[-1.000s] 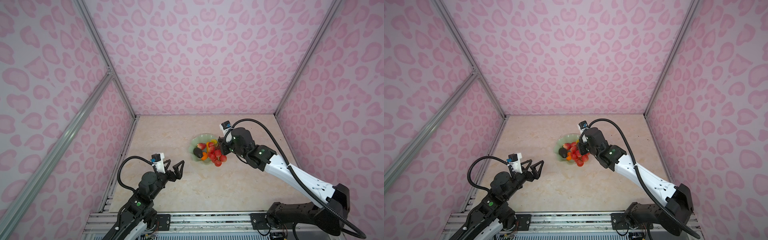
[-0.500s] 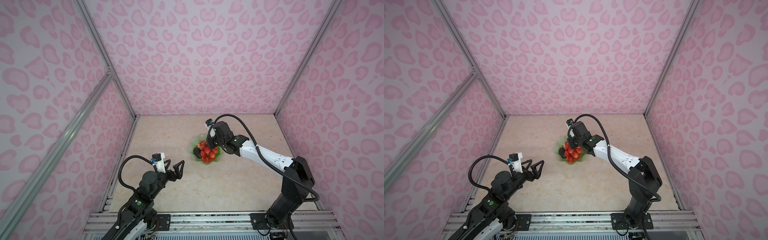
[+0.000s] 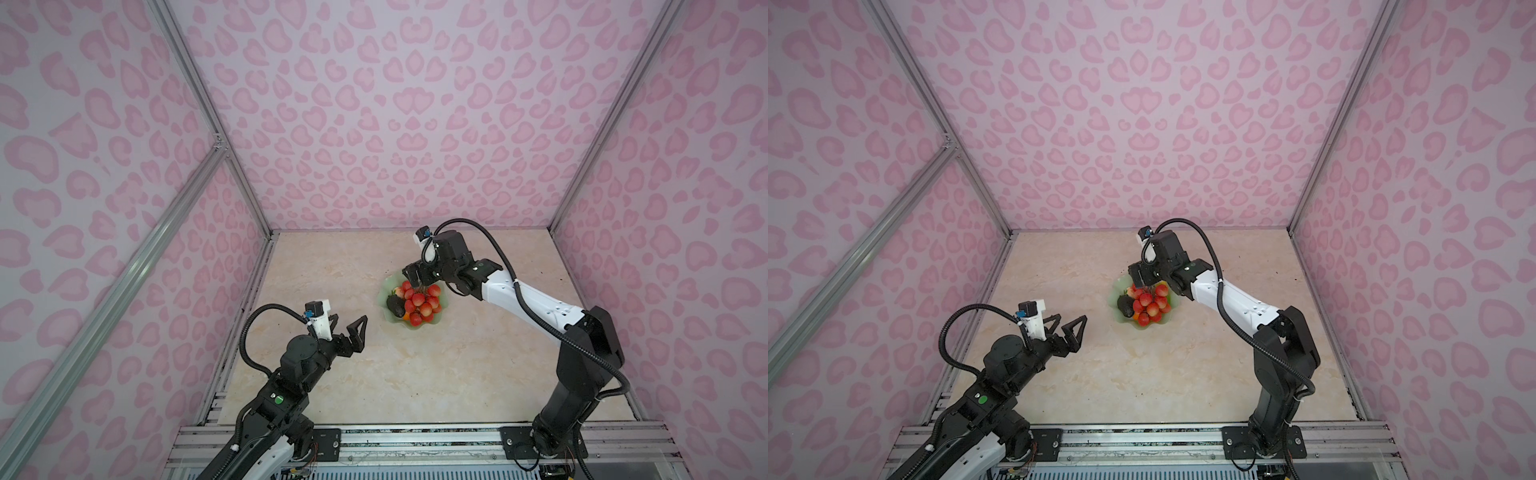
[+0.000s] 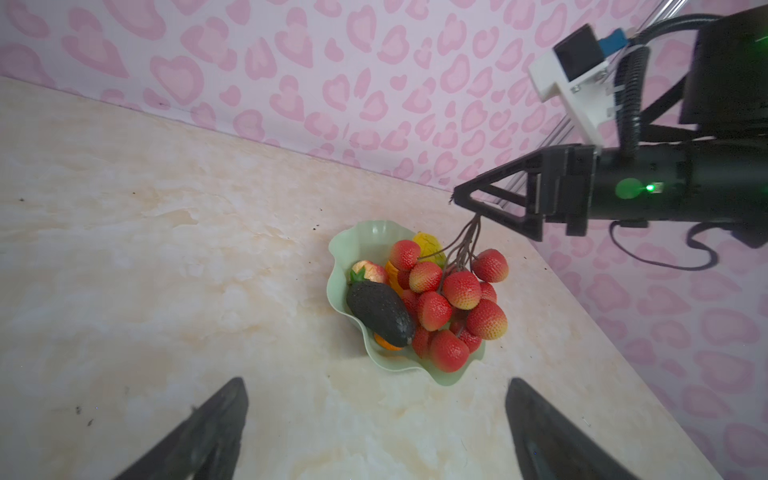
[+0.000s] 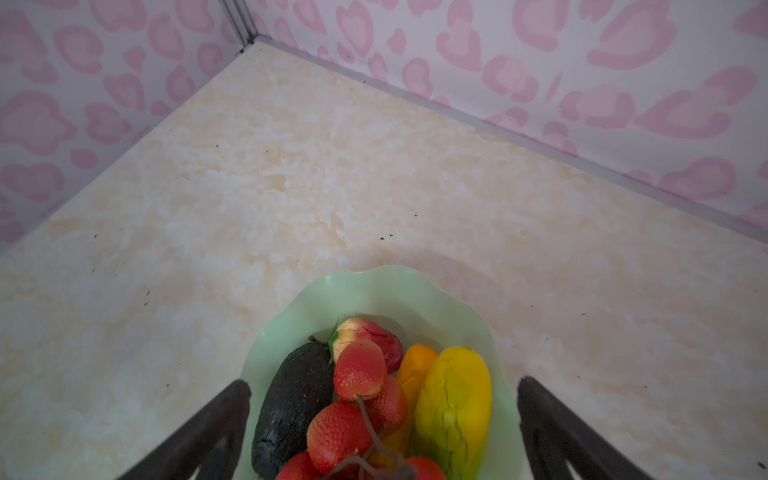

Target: Place and organize the fake fruits in the fruit bowl

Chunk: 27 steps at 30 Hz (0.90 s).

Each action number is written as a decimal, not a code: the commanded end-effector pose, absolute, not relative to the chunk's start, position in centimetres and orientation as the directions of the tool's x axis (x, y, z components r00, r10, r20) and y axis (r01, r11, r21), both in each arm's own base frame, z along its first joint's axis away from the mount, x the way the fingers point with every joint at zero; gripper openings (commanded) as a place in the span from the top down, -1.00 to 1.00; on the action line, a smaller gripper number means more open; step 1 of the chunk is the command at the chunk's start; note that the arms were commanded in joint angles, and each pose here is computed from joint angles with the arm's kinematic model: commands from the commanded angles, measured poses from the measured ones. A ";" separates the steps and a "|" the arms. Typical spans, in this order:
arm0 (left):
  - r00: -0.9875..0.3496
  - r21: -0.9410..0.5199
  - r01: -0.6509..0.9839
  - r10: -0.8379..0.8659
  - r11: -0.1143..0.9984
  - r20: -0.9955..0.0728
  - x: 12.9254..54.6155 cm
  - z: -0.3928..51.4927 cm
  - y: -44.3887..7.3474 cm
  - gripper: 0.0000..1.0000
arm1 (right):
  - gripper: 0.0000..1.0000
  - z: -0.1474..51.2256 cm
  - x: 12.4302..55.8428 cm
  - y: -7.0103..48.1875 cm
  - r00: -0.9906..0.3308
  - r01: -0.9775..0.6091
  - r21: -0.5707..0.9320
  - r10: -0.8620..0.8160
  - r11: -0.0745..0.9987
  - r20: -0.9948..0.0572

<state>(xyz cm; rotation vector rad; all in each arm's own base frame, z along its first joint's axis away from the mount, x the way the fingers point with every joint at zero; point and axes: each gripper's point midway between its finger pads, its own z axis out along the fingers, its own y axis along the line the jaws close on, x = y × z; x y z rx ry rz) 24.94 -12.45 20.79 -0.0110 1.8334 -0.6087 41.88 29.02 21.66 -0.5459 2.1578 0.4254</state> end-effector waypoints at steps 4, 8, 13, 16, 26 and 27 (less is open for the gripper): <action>-0.174 -0.209 0.017 -0.203 0.978 -0.964 27.2 21.9 -6.8 -0.93 | -0.96 23.9 41.7 21.7 -0.511 -0.325 0.122 -0.065 0.938 -0.857; -0.125 -0.054 -0.186 -0.078 0.981 -0.989 28.7 21.4 -2.7 -0.93 | -0.96 23.7 39.0 13.2 -0.394 -0.077 0.043 0.009 0.996 -0.919; -0.108 -0.101 -0.285 -0.137 0.953 -0.985 30.3 17.7 2.5 -0.93 | -0.97 20.9 35.2 5.0 -0.292 0.184 -0.184 -0.125 0.966 -0.948; -0.110 -0.105 -0.340 -0.150 0.935 -0.982 30.8 16.1 4.7 -0.93 | -0.97 18.7 34.0 1.5 -0.275 0.291 -0.190 -0.108 0.938 -0.955; -0.113 -0.089 -0.331 -0.133 0.939 -0.985 36.1 13.8 5.4 -0.95 | -0.97 13.1 36.2 -2.2 -0.195 0.329 -0.159 -0.098 0.931 -0.976; -0.161 -0.067 -0.276 -0.115 0.959 -0.980 36.9 12.5 4.6 -0.95 | -0.97 12.4 36.5 -2.1 -0.197 0.314 -0.150 -0.091 0.938 -0.976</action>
